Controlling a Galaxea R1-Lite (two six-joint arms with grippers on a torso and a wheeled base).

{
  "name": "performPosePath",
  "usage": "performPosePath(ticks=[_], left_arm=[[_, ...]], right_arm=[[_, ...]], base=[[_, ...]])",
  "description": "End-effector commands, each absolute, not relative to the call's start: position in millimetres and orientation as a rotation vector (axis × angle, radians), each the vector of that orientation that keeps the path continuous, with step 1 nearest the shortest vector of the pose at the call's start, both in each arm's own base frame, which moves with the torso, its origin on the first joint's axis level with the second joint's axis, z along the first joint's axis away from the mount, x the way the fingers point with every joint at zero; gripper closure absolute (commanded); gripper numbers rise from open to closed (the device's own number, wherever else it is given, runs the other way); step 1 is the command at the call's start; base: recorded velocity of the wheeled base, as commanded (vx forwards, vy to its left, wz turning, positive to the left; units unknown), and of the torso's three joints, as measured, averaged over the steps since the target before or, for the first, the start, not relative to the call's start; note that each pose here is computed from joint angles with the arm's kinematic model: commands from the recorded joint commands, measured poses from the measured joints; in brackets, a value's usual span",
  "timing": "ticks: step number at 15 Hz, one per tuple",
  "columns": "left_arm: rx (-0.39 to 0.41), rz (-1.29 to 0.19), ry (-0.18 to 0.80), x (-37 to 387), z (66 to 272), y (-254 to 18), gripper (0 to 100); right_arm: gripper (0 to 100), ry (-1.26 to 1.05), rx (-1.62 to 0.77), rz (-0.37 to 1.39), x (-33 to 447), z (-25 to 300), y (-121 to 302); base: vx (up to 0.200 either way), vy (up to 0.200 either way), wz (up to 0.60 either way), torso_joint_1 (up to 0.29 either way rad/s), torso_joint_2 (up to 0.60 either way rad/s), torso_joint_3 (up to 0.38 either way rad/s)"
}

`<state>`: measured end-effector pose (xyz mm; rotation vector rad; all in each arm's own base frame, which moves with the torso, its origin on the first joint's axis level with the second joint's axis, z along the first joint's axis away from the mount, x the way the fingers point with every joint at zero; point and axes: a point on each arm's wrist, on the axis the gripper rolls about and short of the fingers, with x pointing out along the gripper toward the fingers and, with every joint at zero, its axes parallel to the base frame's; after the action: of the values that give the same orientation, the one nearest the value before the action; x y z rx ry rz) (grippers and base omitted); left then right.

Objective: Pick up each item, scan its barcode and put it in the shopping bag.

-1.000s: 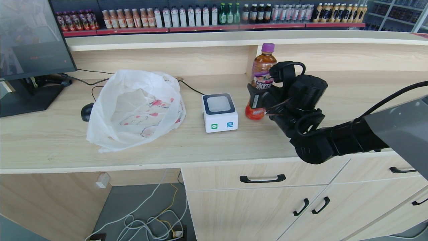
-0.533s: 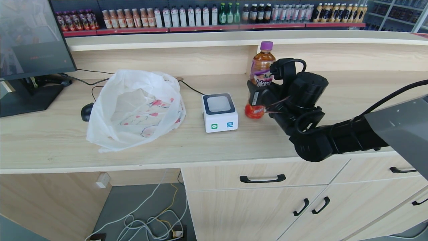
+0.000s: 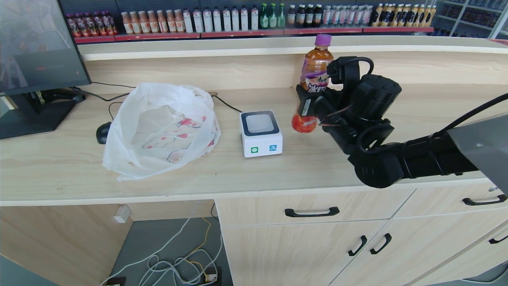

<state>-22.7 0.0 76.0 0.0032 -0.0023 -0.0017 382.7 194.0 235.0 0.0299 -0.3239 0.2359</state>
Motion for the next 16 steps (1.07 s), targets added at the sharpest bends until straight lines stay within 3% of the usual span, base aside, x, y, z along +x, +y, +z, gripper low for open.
performPosePath(ticks=[1,7,16], left_arm=[[0.003,-0.002,-0.003,-22.7,76.0,0.0,0],[0.003,-0.002,-0.003,-22.7,76.0,0.0,0],[0.003,-0.002,-0.003,-22.7,76.0,0.0,0]], right_arm=[[100,-0.353,0.042,0.241,371.9,249.8,192.9],[100,-0.397,0.061,0.247,335.7,277.7,179.4],[100,-0.385,0.075,0.271,254.4,252.3,155.5]], base=[[0.000,0.000,0.00,0.000,0.00,0.000],[0.000,0.000,0.00,0.000,0.00,0.000],[0.000,0.000,0.00,0.000,0.00,0.000]])
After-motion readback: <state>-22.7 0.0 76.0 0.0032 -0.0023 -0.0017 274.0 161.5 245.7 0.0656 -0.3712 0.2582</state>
